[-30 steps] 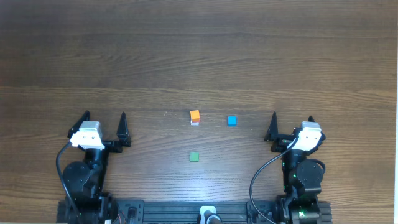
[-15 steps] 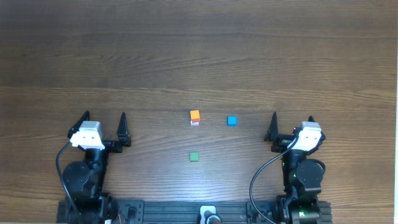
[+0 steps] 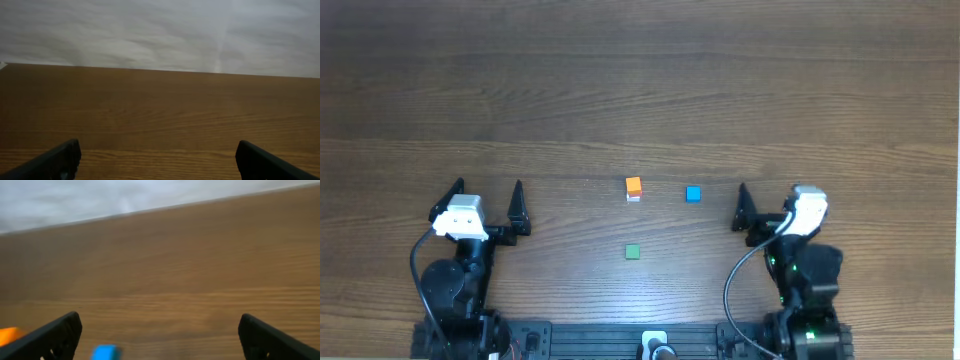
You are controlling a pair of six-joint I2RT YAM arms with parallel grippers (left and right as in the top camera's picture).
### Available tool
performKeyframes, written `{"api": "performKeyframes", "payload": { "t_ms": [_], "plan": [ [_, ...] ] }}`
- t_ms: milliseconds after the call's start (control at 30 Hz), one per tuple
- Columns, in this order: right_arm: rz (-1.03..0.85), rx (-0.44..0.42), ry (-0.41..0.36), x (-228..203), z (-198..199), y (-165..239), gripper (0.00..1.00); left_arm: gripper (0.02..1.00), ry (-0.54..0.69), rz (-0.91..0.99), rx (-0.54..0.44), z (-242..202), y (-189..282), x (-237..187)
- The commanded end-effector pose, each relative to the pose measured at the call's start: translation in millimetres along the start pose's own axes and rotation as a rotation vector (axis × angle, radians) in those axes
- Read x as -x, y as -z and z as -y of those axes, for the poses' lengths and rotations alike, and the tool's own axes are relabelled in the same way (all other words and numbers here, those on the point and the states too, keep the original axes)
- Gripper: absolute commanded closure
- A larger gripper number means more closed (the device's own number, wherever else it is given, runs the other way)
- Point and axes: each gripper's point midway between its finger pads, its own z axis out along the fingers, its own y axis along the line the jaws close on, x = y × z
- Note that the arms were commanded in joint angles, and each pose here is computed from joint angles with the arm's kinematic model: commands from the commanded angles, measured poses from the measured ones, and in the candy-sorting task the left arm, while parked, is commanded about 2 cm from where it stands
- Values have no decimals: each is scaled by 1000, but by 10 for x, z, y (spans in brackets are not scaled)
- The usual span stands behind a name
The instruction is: Stack Cubes
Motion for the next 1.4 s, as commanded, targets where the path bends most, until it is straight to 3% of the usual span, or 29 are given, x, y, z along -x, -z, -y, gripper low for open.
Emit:
{"api": "performKeyframes", "payload": {
  "t_ms": [33, 133, 333, 567, 833, 1200, 1400],
  "plan": [
    [-108, 254, -91, 311, -524, 28, 7, 18, -5, 4, -6, 4, -1, -10],
    [-270, 372, -121, 284, -806, 11, 9, 18, -5, 4, -6, 4, -1, -10],
    [-543, 393, -182, 38, -1100, -12, 7, 18, -5, 4, -6, 4, -1, -10],
    [-802, 440, -129, -358, -1624, 84, 7, 18, -5, 4, -6, 4, -1, -10],
    [-956, 276, -23, -790, -1834, 225, 9, 18, -5, 4, -6, 4, -1, -10],
    [-1055, 122, 136, -1257, -2027, 345, 9, 18, -5, 4, -6, 4, -1, -10],
    [-1118, 21, 123, -1527, -2006, 323, 27, 18, -5, 4, -6, 4, -1, -10]
  ]
}}
